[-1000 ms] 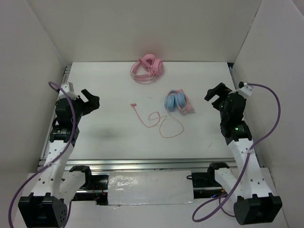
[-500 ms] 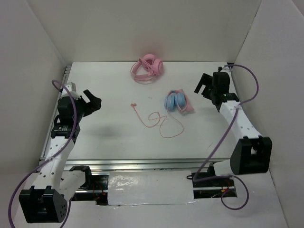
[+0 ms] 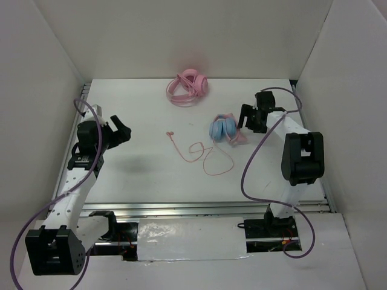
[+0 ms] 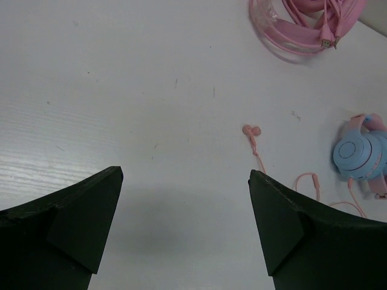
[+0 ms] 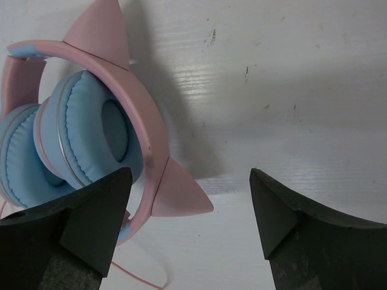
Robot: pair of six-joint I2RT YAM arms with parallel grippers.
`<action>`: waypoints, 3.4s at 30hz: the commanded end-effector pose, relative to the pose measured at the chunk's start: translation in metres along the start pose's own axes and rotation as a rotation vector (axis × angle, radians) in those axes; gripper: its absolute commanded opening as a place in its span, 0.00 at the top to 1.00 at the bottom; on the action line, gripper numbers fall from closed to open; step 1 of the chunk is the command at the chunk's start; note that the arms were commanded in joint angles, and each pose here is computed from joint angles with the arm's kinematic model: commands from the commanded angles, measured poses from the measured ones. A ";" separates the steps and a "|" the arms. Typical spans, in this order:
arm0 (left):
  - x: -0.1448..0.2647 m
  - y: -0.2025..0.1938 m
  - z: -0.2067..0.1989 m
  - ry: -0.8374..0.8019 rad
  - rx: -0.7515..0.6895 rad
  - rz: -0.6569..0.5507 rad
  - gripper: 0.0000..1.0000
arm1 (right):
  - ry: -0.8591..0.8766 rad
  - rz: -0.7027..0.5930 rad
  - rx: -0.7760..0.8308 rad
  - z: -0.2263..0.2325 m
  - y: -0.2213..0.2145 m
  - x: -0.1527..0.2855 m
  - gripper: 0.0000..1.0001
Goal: Wrap the headphones
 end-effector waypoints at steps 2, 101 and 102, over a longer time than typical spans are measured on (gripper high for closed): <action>-0.004 0.012 -0.002 -0.022 -0.038 -0.045 0.01 | 0.023 0.066 0.023 0.008 -0.004 -0.016 0.15; 0.008 -0.008 -0.201 -0.232 -0.540 0.065 1.00 | 0.617 -0.481 0.982 0.212 -0.088 0.193 0.51; 0.008 -0.008 -0.202 -0.233 -0.539 0.066 1.00 | 0.626 -0.501 0.969 0.212 -0.086 0.195 0.48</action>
Point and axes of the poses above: each gripper's point midway between its finger pads, its own x axis back along the fingers, its own z axis along the line the jaws close on, y = z × x, the point moved 10 cm from there along x, back along the fingers, and after that the axes turned 7 degrees about -x, right-handed, at the moved point
